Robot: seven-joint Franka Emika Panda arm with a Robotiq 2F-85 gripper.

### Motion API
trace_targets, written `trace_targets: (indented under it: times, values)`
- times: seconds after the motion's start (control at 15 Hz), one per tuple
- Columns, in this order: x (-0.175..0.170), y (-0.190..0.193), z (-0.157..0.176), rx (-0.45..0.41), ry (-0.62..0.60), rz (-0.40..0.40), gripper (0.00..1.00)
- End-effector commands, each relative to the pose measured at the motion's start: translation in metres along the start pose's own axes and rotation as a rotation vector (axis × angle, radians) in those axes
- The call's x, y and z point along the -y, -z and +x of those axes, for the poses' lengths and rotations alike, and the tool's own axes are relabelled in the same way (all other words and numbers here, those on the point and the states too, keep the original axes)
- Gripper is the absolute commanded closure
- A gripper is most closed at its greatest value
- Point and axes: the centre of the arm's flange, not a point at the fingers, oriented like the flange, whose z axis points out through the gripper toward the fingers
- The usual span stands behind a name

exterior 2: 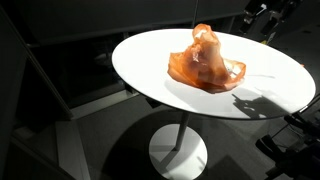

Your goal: Put the black and yellow bottle on the table

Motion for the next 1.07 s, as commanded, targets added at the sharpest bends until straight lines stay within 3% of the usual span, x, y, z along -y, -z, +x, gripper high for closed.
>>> trace_targets:
  times: [0.0,0.4,1.0]
  values:
    - [0.011,-0.023,0.036,-0.036,0.008,-0.039,0.00]
    - [0.020,-0.055,0.070,-0.100,0.058,-0.089,0.00]
    - [0.046,-0.082,0.089,-0.113,0.091,-0.061,0.00]
